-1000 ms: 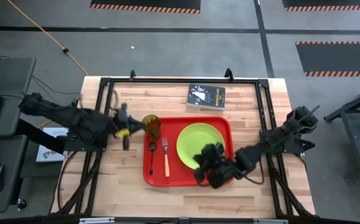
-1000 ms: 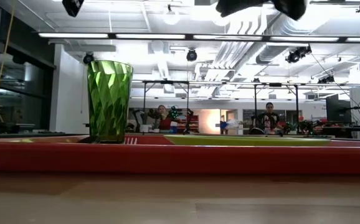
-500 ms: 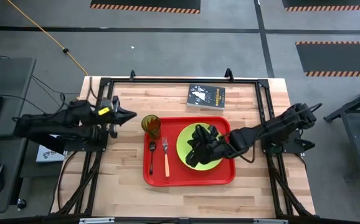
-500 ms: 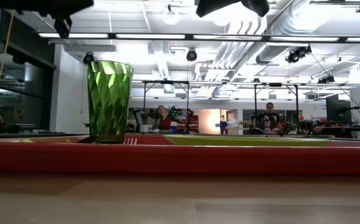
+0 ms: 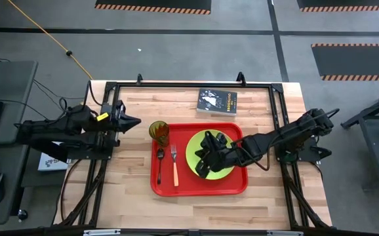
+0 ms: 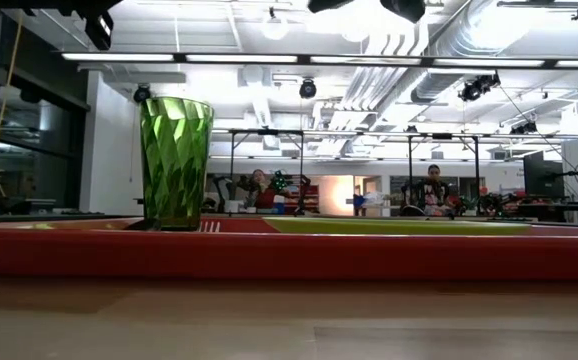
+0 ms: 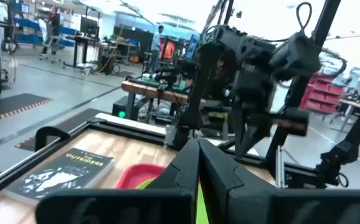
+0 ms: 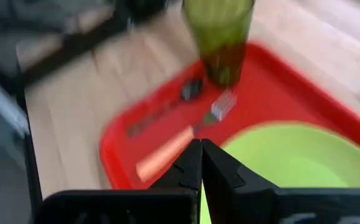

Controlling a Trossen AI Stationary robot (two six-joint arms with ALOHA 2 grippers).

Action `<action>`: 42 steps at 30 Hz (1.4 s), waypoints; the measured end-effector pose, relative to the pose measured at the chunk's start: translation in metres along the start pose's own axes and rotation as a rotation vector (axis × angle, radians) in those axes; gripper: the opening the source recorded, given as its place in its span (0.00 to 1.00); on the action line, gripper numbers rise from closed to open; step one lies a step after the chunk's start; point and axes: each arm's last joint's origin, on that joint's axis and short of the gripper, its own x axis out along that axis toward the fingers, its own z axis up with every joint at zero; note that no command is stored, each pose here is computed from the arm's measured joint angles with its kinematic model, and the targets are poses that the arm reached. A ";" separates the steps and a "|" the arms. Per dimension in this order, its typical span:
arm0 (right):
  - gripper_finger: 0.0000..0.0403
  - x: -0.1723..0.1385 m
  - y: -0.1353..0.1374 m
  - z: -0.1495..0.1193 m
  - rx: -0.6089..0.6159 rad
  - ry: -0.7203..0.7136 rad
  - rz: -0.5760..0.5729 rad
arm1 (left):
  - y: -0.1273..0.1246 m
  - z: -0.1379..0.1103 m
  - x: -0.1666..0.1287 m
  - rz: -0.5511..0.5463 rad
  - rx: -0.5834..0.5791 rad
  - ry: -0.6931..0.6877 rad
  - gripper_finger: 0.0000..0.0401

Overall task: Pick and place plate/cup/fork/spoon on tray
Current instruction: Return to Home Position

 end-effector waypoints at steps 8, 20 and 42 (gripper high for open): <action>0.00 -0.004 -0.008 -0.009 -0.052 0.163 -0.009 | 0.000 -0.012 0.002 -0.048 -0.075 -0.009 0.00; 0.00 -0.077 -0.012 0.005 0.033 0.008 0.087 | 0.012 -0.076 -0.017 -0.100 -0.158 -0.119 0.00; 0.00 -0.083 -0.097 -0.049 0.069 -0.161 0.393 | 0.016 -0.101 -0.015 -0.040 -0.153 -0.056 0.00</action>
